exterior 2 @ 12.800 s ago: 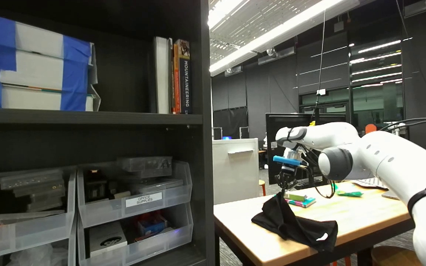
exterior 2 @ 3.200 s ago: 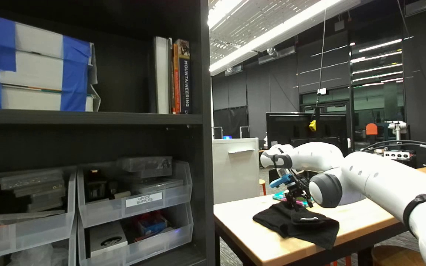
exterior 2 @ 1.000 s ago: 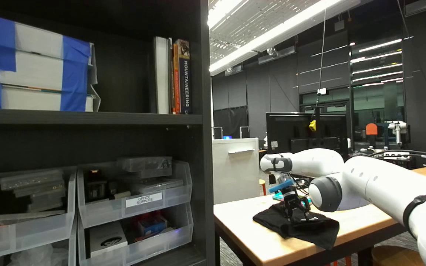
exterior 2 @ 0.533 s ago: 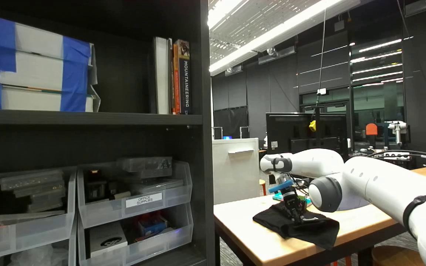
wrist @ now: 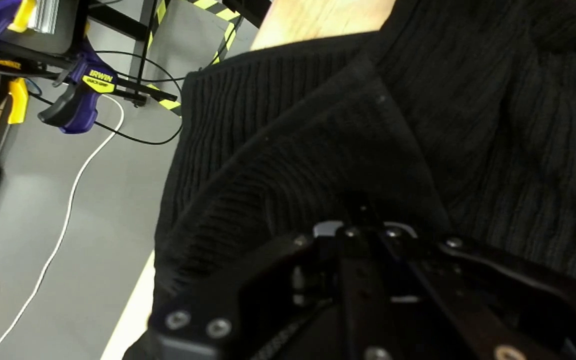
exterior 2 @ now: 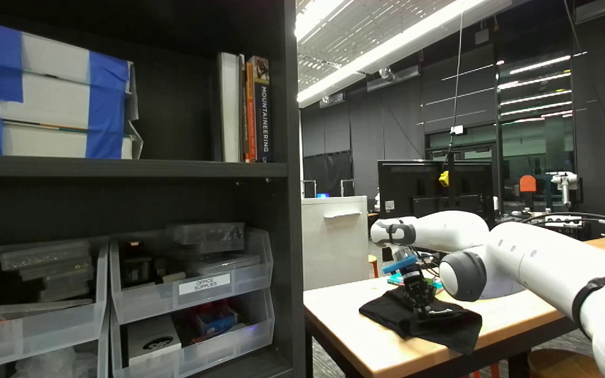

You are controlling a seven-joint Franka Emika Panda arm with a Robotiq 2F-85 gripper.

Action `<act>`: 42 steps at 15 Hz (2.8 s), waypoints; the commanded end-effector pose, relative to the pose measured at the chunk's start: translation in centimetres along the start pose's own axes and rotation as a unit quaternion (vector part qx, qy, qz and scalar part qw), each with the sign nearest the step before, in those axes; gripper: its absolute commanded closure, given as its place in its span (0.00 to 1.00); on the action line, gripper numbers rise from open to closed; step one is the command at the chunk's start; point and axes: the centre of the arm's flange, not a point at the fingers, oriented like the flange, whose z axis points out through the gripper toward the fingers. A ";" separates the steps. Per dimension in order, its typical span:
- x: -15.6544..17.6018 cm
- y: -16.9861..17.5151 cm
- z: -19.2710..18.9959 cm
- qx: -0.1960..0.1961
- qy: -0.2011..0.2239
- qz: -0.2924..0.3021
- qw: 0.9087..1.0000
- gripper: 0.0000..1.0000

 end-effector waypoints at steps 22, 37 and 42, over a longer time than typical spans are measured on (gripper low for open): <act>3.7 5.5 -3.1 0.097 -0.044 0.027 0.994 0.74; 3.8 5.3 -2.7 0.110 -0.033 0.030 0.993 0.16; 4.4 4.9 -2.8 0.111 -0.032 0.030 0.993 0.05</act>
